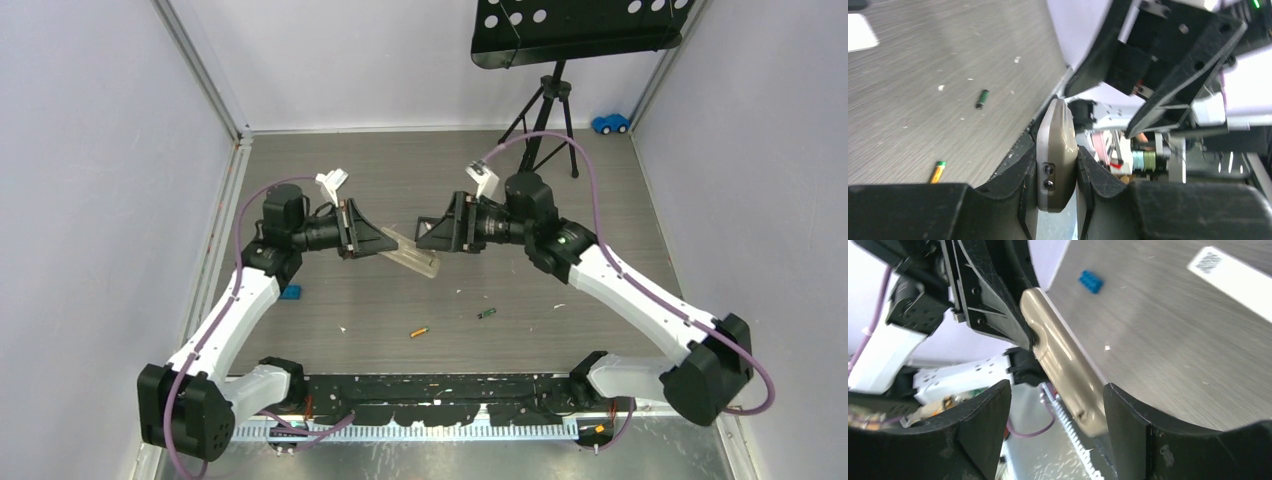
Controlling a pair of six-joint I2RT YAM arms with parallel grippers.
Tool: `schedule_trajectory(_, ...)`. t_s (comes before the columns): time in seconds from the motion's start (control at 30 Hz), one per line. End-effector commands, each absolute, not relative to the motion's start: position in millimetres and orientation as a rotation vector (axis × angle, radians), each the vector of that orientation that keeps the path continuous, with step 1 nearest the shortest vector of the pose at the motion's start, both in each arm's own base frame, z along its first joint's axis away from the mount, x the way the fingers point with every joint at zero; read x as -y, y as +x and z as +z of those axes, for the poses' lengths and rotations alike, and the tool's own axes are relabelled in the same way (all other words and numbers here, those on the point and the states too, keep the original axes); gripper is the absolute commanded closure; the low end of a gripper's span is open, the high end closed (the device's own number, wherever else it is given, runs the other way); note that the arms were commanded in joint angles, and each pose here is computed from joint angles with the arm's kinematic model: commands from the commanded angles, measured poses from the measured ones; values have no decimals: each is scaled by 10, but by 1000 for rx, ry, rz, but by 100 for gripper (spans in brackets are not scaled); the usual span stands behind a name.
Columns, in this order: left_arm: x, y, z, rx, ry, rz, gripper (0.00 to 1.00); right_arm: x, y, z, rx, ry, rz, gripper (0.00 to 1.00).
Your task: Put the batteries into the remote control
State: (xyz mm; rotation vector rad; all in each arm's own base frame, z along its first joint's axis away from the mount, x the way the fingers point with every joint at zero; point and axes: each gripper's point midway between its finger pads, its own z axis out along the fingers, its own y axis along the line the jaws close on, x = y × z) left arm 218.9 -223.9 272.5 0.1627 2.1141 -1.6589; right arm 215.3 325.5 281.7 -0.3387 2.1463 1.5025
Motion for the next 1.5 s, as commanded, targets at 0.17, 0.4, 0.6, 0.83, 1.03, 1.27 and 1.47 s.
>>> schedule_trajectory(0.17,2168,2568,2067,-2178,-195,-1340,100,-2718,2479,2518,-2066,189,1229,37)
schedule_trajectory(0.4,2412,2628,1453,-2217,-316,-1317,100,-2816,2524,1934,-2145,402,1269,50)
schedule_trajectory(0.6,2542,2624,1072,-2293,-277,-1226,100,-2905,2549,1545,-2208,430,1212,42)
schedule_trajectory(0.83,2524,2572,742,-2362,-282,-1165,100,-2986,2524,1155,-2295,481,1179,40)
schedule_trajectory(1.03,2493,2522,678,-2357,-226,-1147,100,-2958,2488,852,-2356,530,1086,37)
schedule_trajectory(1.27,2436,2455,577,-2374,-196,-1115,100,-2983,2520,743,-2356,537,1081,36)
schedule_trajectory(1.47,2436,2442,556,-2374,-194,-1120,100,-2974,2490,699,-2354,567,1102,35)
